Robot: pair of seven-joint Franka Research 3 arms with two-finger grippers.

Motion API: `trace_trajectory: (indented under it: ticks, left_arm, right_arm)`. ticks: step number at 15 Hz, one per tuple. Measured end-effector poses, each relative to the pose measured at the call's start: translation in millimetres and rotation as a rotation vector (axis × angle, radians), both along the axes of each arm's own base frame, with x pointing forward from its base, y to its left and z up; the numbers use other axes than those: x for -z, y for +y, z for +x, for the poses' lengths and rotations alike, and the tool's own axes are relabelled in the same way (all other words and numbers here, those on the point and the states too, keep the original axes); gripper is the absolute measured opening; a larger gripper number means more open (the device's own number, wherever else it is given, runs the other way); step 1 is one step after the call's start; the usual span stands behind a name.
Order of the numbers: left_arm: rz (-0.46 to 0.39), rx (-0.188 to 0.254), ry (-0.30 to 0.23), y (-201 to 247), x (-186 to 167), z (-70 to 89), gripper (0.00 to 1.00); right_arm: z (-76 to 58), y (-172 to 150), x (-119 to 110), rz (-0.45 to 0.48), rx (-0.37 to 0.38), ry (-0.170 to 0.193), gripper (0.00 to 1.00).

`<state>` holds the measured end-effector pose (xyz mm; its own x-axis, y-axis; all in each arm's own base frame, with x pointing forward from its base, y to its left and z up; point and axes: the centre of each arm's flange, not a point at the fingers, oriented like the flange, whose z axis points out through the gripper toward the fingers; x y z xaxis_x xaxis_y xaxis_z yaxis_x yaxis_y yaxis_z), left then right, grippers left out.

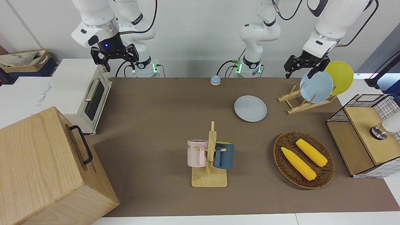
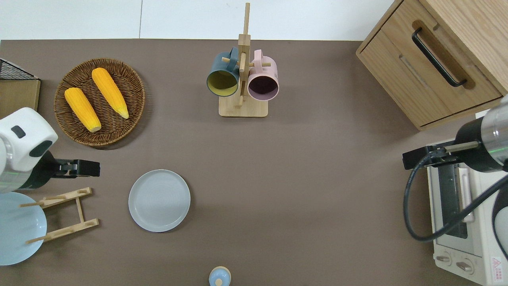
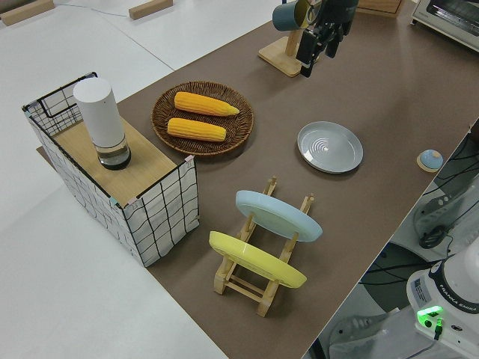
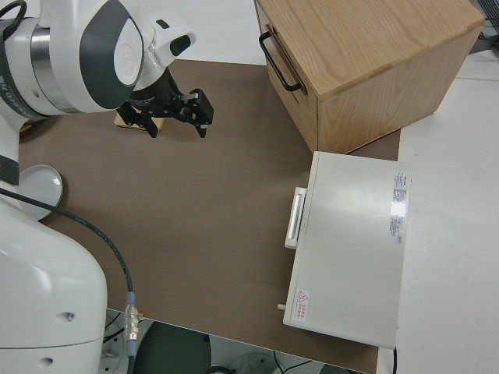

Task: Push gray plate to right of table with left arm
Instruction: 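Move the left gripper forward and toward the gray plate's near edge, then press the left gripper against the gray plate's edge nearest it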

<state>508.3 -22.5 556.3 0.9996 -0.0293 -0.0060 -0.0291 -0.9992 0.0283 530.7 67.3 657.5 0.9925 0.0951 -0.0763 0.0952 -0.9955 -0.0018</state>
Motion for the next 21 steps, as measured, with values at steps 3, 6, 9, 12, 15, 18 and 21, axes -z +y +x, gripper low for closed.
trace_trajectory:
  ticks: [3,6,9,12,15,18,21]
  left_arm:
    - [0.002,0.006,0.005,1.8,41.2,-21.3,1.0]
    - [0.004,0.008,-0.014,1.9,86.1,-34.7,1.0]
    - [0.004,0.003,-0.046,3.2,136.4,-49.0,1.0]
    - [-0.005,-0.01,-0.083,4.5,169.4,-60.4,1.0]
    - [-0.006,-0.017,-0.091,5.6,197.2,-67.5,1.0]
    - [-0.006,-0.021,-0.099,6.3,221.9,-65.9,1.0]
    - [-0.005,-0.023,-0.092,6.6,238.8,-64.7,1.0]
  right_arm:
    - [0.0,0.0,0.0,0.0,0.0,0.0,0.99]
    - [0.0,0.0,0.0,0.0,0.0,0.0,0.99]
    - [0.0,0.0,0.0,0.0,0.0,0.0,0.99]
    - [0.0,0.0,0.0,0.0,0.0,0.0,0.99]
    - [0.0,0.0,0.0,0.0,0.0,0.0,0.99]
    - [0.0,0.0,0.0,0.0,0.0,0.0,0.99]
    - [0.0,0.0,0.0,0.0,0.0,0.0,0.99]
